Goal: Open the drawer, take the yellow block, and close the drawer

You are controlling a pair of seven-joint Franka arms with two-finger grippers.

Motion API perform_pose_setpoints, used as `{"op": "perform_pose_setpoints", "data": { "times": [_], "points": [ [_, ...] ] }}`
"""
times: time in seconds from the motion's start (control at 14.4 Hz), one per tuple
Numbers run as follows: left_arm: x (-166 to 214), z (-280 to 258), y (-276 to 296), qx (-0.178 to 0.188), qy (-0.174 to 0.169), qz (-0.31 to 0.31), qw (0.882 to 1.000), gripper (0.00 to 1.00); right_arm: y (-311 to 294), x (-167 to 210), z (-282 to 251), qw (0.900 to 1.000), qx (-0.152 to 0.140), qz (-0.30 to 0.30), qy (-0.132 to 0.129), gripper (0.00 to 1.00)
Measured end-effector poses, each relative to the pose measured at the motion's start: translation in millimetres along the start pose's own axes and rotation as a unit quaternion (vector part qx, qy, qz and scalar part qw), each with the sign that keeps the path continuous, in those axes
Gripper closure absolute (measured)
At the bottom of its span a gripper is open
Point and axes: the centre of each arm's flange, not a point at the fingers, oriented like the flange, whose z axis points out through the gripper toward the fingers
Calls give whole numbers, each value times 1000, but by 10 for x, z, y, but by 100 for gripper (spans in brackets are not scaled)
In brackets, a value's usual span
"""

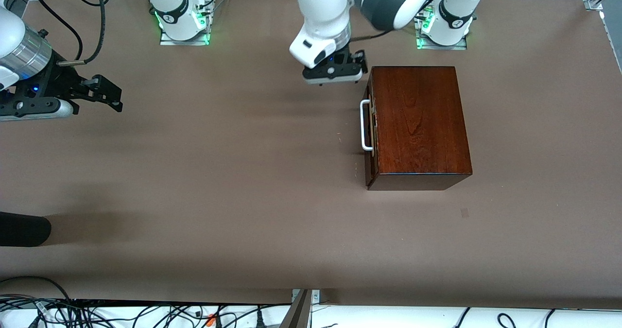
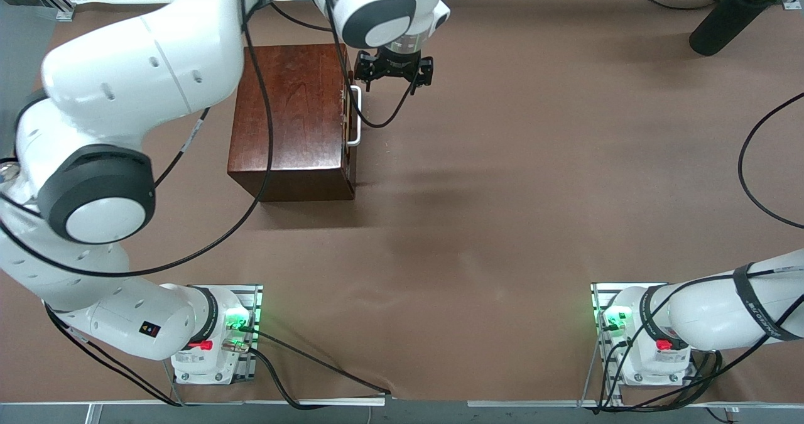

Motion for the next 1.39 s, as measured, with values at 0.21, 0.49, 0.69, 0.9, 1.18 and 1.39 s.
{"op": "perform_pose_setpoints", "data": {
  "times": [0.21,0.49,0.69,0.9,1.18,1.39],
  "points": [
    [99,347,70,13,3,8,1000,0,0,0,0,1000,0,0,0,0],
    [-2,880,95,40,10,44,998,0,8,0,0,1000,0,1,0,0],
    [-33,1126,23,53,-1,76,996,0,15,1,0,1000,0,1,0,0],
    [10,1283,-57,49,-5,84,995,0,16,1,0,1000,0,1,0,0],
    [14,1451,-122,53,-13,83,995,0,17,1,0,1000,0,1,0,0],
    [61,1540,-127,49,-14,79,996,0,22,1,0,1000,0,2,0,0]
  ]
}}
